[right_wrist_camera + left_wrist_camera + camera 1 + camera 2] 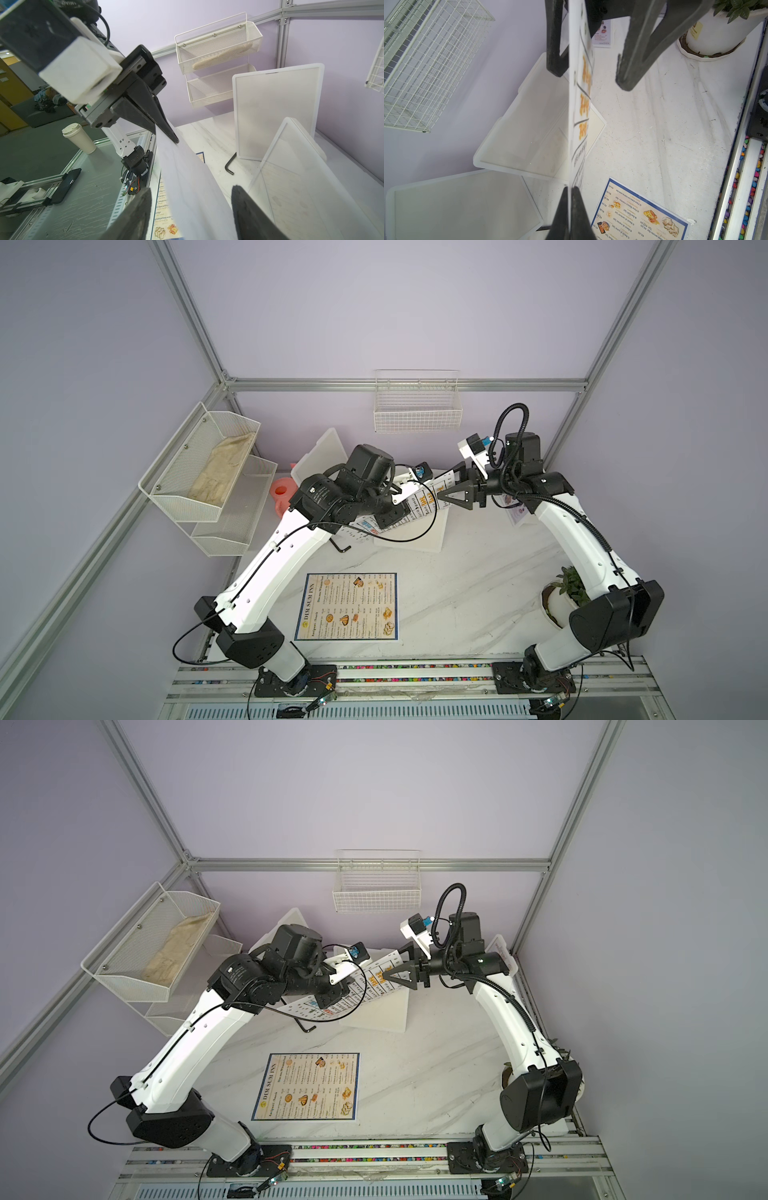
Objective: Insert the menus into the narrow rack
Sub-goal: Pick up the menu from the center of the board.
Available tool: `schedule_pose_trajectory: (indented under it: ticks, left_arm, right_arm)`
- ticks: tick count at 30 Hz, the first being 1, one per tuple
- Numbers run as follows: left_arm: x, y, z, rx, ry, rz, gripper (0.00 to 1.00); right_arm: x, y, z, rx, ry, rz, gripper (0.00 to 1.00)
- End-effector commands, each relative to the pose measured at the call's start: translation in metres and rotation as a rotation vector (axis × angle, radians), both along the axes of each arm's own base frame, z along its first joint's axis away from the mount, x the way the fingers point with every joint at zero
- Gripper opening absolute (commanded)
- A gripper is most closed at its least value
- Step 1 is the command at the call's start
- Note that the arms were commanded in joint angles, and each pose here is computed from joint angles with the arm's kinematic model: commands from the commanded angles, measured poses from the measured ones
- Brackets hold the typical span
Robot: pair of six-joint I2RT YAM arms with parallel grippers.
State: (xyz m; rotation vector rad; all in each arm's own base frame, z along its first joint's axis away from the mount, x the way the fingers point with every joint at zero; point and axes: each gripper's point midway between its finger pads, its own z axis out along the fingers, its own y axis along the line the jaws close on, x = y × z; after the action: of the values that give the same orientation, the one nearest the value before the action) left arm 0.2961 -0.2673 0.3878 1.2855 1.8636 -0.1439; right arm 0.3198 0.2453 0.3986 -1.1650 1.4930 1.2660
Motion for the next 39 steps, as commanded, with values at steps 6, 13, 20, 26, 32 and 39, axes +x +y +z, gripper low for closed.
schedule_pose_trajectory:
  ticks: [6, 13, 20, 26, 32, 39]
  left_arm:
    - [-0.001, 0.003, 0.028, -0.041, -0.073, 0.001, 0.00]
    - [0.002, 0.004, 0.026, -0.027, -0.078, 0.011, 0.00]
    - [0.001, 0.002, 0.028, -0.036, -0.078, 0.002, 0.00]
    - [0.002, 0.000, 0.029, -0.040, -0.077, 0.001, 0.00]
    - [0.004, 0.000, 0.029, -0.044, -0.074, 0.012, 0.00]
    - [0.014, 0.004, 0.031, -0.042, -0.093, 0.069, 0.00]
  right_arm:
    - [-0.012, 0.002, 0.015, 0.005, -0.075, 0.023, 0.53]
    - [-0.018, 0.000, 0.024, 0.008, -0.100, 0.018, 0.48]
    - [-0.018, -0.001, 0.025, -0.008, -0.107, 0.002, 0.41]
    - [-0.018, -0.001, 0.024, -0.013, -0.107, 0.000, 0.32]
    - [-0.019, -0.001, 0.024, -0.018, -0.114, -0.005, 0.18]
    - [-0.023, -0.002, 0.027, -0.011, -0.129, -0.019, 0.05]
